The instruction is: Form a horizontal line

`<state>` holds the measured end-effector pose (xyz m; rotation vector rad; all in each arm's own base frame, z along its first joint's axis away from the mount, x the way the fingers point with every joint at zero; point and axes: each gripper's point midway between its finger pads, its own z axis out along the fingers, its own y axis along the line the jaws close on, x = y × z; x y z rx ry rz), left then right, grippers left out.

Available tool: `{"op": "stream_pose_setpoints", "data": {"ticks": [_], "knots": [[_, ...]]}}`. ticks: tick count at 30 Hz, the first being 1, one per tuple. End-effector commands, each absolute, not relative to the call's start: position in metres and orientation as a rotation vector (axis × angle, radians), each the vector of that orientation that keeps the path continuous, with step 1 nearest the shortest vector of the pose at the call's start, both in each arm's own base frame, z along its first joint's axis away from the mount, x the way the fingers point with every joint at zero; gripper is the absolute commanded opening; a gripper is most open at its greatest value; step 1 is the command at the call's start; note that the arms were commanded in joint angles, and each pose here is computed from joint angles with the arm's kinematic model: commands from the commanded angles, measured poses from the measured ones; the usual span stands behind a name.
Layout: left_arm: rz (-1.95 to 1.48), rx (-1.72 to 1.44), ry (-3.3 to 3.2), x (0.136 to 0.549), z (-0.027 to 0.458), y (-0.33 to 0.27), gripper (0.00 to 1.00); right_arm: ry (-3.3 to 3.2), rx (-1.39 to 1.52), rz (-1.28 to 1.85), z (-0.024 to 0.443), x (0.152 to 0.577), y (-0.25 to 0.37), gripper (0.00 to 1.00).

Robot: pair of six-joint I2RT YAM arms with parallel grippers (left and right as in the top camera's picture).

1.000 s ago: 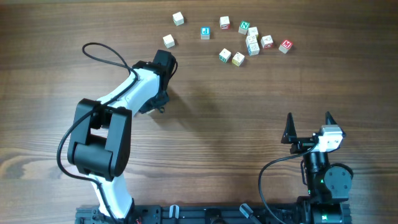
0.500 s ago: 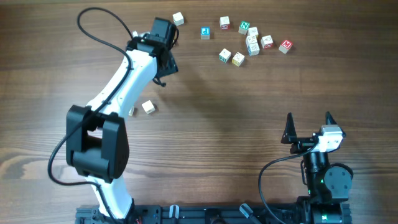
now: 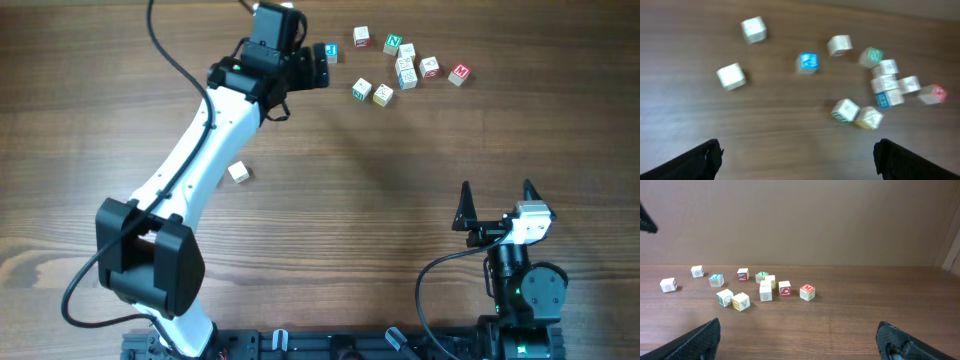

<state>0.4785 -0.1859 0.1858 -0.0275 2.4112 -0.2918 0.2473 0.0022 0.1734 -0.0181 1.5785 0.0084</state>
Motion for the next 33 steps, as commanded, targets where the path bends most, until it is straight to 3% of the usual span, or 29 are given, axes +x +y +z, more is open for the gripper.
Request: {"op": "stream_pose_setpoints", "data": {"ticks": [1,6,10,19,25,33], "knots": [[-0.35,0.05,2.327,0.482,0.214,-0.203,1.0,1.57,-0.038,0.001,0.175,0.247,0.003,1.0],[-0.349,0.055,2.332,0.476,0.218,-0.202,1.0,1.57,-0.037,0.001,0.175,0.247,0.003,1.0],[-0.317,0.088,2.305,0.449,0.258,-0.187,1.0,1.57,-0.037,0.001,0.175,0.247,0.003,1.0],[0.021,-0.012,2.368,0.334,0.316,-0.09,1.0,1.57,-0.037,0.001,0.175,0.247,0.003,1.0],[0.172,0.013,2.642,0.269,0.276,-0.062,1.0,1.57,-0.037,0.001,0.175,0.247,0.003,1.0],[0.31,0.057,2.845,0.244,0.196,-0.05,1.0,1.57,-0.037,0.001,0.175,0.247,0.003,1.0]]}}
